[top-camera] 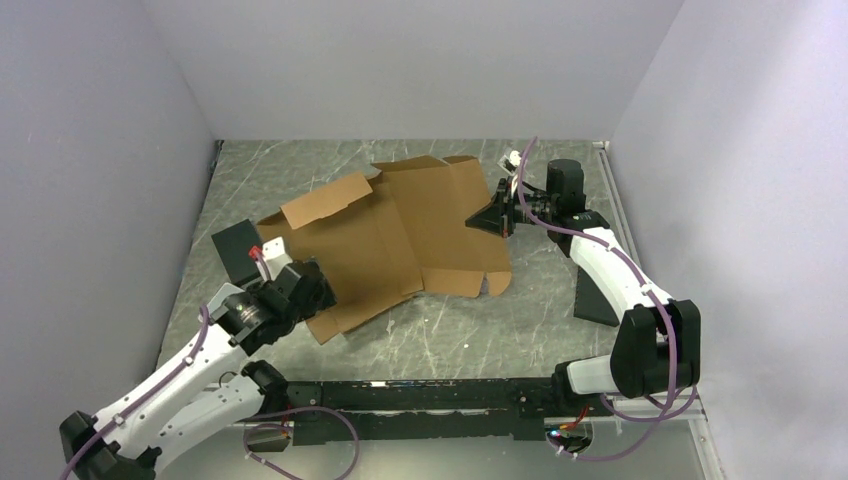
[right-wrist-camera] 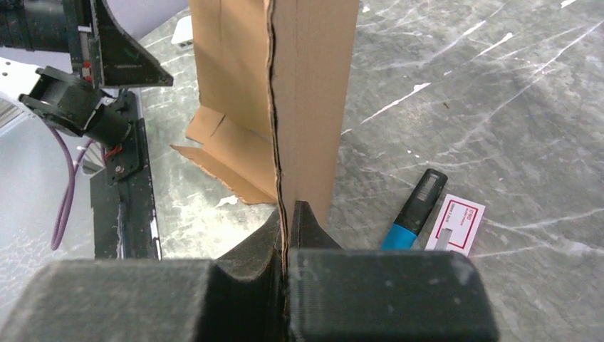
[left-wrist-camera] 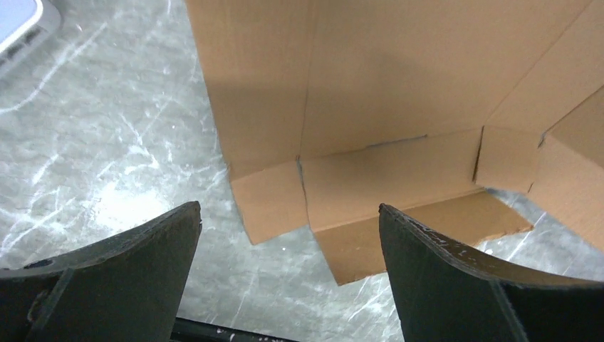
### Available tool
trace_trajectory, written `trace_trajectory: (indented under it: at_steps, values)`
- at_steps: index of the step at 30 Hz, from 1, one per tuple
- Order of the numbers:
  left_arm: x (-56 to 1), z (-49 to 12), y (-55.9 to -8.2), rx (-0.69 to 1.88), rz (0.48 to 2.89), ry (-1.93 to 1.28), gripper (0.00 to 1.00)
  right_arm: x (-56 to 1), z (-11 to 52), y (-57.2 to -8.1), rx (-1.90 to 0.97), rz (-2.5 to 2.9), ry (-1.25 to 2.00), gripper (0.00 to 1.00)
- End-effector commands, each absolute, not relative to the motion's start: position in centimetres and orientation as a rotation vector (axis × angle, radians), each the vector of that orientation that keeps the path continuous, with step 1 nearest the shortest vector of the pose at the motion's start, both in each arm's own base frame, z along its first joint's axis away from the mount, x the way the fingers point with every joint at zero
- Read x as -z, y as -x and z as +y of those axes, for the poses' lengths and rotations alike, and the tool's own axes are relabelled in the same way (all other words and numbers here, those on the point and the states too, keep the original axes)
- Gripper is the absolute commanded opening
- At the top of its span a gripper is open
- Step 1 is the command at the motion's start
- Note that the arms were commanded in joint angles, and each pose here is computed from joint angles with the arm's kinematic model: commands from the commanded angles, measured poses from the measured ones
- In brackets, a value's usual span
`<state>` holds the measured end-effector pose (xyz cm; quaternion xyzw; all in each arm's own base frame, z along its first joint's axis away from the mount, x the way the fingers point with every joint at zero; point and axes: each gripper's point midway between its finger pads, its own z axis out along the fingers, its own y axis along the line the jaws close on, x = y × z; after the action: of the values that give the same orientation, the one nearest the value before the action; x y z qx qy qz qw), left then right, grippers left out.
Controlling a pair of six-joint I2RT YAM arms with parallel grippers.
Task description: Fold the paper box
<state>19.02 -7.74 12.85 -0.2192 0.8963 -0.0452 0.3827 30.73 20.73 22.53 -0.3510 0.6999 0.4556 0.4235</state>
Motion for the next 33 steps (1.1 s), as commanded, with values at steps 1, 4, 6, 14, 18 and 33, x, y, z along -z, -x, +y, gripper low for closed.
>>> trace_trajectory:
  at_steps: [1, 4, 6, 14, 18, 33]
  values:
    - [-11.2, -8.8, -17.5, 0.259, 2.317, 0.587, 1.0, -23.9, 20.0, -31.9, -1.054, 1.731, 0.86, 0.0]
    - [-10.6, -10.0, -17.5, 0.396, 2.275, 0.565, 0.98, -24.2, 19.1, -32.4, -1.008, 1.735, 0.837, 0.0]
    - [-9.9, -10.1, -17.2, 0.442, 2.264, 0.583, 0.97, -24.3, 18.7, -32.7, -0.99, 1.739, 0.831, 0.0]
    - [-5.7, -10.4, -16.5, 0.451, 2.321, 0.711, 0.94, -23.0, 18.0, -33.9, -0.943, 1.796, 0.792, 0.0]
    - [-4.1, -9.7, -16.4, 0.379, 2.348, 0.781, 0.91, -22.8, 18.0, -33.9, -0.952, 1.8, 0.786, 0.0]
    - [-2.6, -8.8, -16.8, 0.431, 2.256, 0.971, 0.56, -22.9, 18.8, -33.0, -1.041, 1.774, 0.801, 0.0]
